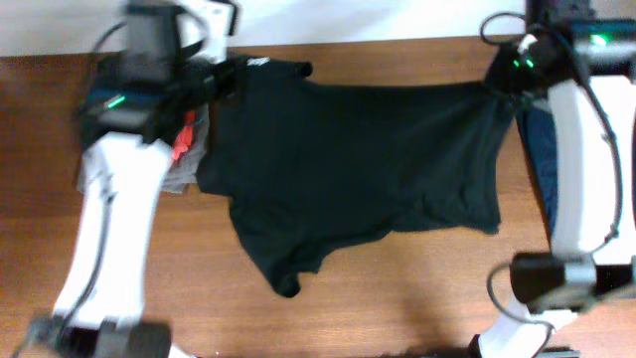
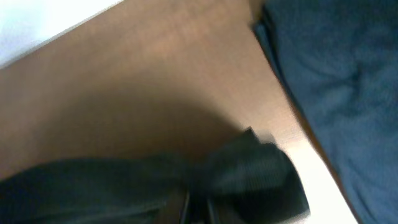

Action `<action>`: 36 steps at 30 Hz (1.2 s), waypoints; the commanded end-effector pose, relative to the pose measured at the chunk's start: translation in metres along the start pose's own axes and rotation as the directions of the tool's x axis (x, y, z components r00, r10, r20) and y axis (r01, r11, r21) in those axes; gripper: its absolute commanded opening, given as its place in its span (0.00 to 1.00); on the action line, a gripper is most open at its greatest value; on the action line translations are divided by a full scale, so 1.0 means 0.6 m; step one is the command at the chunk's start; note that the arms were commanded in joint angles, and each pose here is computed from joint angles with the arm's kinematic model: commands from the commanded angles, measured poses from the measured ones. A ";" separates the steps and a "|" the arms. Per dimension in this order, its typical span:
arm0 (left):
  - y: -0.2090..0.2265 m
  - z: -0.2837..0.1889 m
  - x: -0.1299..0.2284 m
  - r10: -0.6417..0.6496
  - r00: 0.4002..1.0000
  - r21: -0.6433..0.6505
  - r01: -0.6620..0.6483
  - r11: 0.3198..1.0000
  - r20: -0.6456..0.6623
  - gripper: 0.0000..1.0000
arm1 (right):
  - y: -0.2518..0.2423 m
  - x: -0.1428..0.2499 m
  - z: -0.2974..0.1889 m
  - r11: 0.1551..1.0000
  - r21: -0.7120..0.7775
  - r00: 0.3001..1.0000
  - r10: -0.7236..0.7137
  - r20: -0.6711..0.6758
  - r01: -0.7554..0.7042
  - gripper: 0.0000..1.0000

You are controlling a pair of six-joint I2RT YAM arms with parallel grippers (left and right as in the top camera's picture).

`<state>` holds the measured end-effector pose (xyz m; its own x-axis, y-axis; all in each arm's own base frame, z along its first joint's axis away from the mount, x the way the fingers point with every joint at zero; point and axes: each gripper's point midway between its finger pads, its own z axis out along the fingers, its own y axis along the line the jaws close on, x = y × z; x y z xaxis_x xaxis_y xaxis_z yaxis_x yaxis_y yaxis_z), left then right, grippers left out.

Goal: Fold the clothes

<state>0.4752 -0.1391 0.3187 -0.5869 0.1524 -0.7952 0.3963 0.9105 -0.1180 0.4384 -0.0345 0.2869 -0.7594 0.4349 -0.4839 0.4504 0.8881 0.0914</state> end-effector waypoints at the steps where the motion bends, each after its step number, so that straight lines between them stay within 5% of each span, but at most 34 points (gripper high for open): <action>1: 0.066 0.148 0.016 0.003 1.000 -0.137 -0.003 0.991 0.004 0.20 | 0.028 -0.075 0.078 0.998 -0.010 0.990 -0.067 0.123 0.069 0.39; 3: 0.076 0.188 0.009 -0.009 0.999 -0.137 0.014 0.990 0.038 0.38 | 0.043 -0.102 0.096 0.992 -0.017 0.976 -0.124 0.180 0.129 0.76; 7: 0.082 0.153 -0.026 -0.015 0.999 -0.161 0.023 0.987 0.050 0.52 | 0.013 -0.108 0.074 0.989 0.005 0.972 -0.147 0.185 0.149 0.81; 15: 0.047 -0.056 -0.059 0.016 1.000 -0.188 -0.020 0.982 -0.024 0.56 | -0.093 -0.057 -0.044 0.998 -0.014 0.993 -0.056 0.101 0.058 0.81; 16: 0.044 -0.082 -0.058 0.013 1.000 -0.196 -0.018 0.980 -0.028 0.64 | -0.101 -0.050 -0.060 0.998 -0.037 0.995 -0.040 0.095 0.043 0.81; 22: 0.021 -0.195 0.032 -0.103 0.976 -0.211 0.061 0.976 -0.194 0.70 | -0.169 0.039 -0.109 0.997 -0.044 0.994 0.061 -0.092 -0.065 0.86; 26: -0.002 -0.184 0.138 -0.222 0.876 -0.189 0.154 0.970 -0.428 0.70 | -0.186 0.080 -0.065 0.994 -0.001 0.968 0.102 -0.230 -0.105 0.86; 30: -0.035 -0.142 0.255 -0.266 0.716 -0.145 0.227 0.963 -0.645 0.70 | -0.176 0.134 0.003 0.991 -0.023 0.920 0.114 -0.376 -0.132 0.86; 31: -0.037 -0.125 0.310 -0.305 0.634 -0.185 0.250 0.950 -0.711 0.69 | -0.172 0.155 0.024 0.989 -0.033 0.899 0.117 -0.423 -0.144 0.86; 33: -0.033 -0.099 0.390 -0.365 0.526 -0.250 0.278 0.927 -0.768 0.69 | -0.171 0.191 0.057 0.987 -0.034 0.863 0.122 -0.490 -0.159 0.86; 36: -0.025 -0.053 0.490 -0.441 0.447 -0.325 0.315 0.892 -0.778 0.69 | -0.170 0.236 0.096 0.984 -0.035 0.820 0.128 -0.558 -0.178 0.85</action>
<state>0.2992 -0.0972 0.1593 -0.9966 0.0752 0.0349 0.0683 0.9833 -0.1688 0.3213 -0.0847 0.1788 -0.8371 0.5465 0.0226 0.5422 0.8235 0.1670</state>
